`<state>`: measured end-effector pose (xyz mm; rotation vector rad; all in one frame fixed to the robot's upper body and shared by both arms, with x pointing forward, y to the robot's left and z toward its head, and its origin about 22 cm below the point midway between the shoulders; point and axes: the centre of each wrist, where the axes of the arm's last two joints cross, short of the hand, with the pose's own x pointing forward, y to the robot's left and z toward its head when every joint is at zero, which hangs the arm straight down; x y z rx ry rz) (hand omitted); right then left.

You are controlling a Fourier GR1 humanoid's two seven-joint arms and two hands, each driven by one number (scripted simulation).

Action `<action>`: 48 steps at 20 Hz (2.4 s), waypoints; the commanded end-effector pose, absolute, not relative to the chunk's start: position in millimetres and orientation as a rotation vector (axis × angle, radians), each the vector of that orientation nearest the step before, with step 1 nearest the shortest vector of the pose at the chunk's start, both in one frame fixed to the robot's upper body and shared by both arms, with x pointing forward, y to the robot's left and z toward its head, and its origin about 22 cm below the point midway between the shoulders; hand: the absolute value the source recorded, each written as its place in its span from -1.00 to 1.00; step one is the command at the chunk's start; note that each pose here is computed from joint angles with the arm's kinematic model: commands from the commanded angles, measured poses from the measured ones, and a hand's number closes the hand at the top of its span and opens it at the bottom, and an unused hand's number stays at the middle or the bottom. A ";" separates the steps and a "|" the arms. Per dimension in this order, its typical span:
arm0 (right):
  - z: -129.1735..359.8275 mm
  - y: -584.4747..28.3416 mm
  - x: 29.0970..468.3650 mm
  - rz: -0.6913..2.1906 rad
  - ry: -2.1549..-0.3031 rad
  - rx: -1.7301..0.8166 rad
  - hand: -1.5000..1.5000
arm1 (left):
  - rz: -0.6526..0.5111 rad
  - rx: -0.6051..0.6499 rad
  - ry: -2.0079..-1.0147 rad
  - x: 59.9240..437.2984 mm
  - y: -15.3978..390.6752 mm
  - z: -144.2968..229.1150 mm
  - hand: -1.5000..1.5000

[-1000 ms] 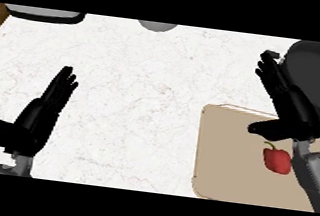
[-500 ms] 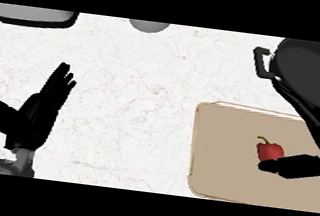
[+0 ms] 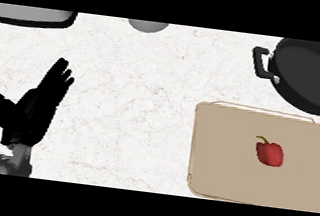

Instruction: Pick the bell pepper from the tray and place it in the pot

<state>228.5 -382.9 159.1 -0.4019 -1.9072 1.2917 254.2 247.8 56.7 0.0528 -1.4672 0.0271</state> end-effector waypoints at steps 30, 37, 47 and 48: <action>167.5 -310.9 214.6 1.529 -1.114 -0.745 -1.00 | -0.012 0.000 -1.452 250.8 228.9 58.5 0.00; 149.8 -303.2 204.0 1.507 -1.187 -0.730 -1.00 | -0.010 0.029 -1.478 263.8 233.2 73.0 0.00; 113.7 -276.8 210.2 1.448 -1.087 -0.799 -1.00 | -0.024 0.032 -1.479 256.6 224.1 60.8 0.00; 121.8 -282.9 216.3 1.493 -1.061 -0.833 -1.00 | -0.003 0.014 -1.488 273.1 219.0 55.7 0.00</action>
